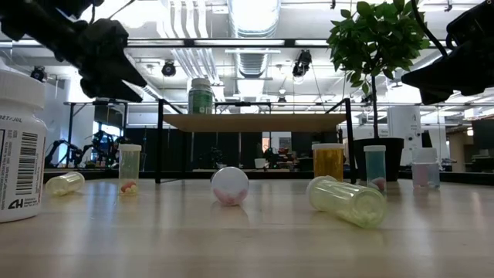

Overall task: Pick and place medicine bottles onto shelf by color
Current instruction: Put the transparent pill bottle on the shelf

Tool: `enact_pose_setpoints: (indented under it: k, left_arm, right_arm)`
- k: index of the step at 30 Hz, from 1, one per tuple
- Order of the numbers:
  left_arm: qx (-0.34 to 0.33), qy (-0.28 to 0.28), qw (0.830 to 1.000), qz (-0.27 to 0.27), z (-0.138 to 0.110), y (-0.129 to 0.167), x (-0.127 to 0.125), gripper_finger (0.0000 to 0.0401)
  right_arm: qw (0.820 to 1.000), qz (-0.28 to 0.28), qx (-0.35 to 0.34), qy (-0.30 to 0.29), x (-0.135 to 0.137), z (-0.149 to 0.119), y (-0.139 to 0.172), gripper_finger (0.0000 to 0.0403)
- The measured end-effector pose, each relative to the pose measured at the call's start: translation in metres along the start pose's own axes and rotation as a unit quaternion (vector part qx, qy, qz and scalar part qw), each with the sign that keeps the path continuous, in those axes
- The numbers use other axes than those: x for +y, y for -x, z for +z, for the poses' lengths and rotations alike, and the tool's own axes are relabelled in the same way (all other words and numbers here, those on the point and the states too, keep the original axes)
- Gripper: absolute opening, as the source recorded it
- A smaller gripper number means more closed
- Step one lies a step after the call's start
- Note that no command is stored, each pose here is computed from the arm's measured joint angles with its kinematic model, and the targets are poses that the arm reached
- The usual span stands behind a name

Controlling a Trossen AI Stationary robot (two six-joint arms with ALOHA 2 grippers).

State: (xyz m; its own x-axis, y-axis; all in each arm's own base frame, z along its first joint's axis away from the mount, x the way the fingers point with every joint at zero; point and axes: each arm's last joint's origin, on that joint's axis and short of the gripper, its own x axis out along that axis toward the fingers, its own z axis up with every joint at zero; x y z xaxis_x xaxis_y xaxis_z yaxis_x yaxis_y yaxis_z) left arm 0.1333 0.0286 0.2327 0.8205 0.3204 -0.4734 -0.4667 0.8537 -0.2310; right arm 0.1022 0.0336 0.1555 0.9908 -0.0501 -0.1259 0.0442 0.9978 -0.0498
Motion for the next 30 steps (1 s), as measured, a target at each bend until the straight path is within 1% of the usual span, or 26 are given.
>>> enact_pose_setpoints:
  k: [8, 14, 30]
  left_arm:
    - [-0.016, -0.031, 0.999, -0.022, -0.031, -0.023, 0.002, 0.0286]
    - [-0.015, -0.052, 0.998, -0.027, -0.048, -0.03, 0.007, 0.0286]
    - [-0.02, -0.055, 0.998, -0.028, -0.05, -0.031, 0.007, 0.0286]
  right_arm:
    - [1.0, 0.0, 0.0, 0.0, 0.0, 0.0, 0.0, 0.0009]
    - [1.0, 0.0, 0.0, 0.0, 0.0, 0.0, 0.0, 0.0009]
    - [1.0, 0.0, 0.0, 0.001, 0.0, 0.0, 0.0, 0.0009]
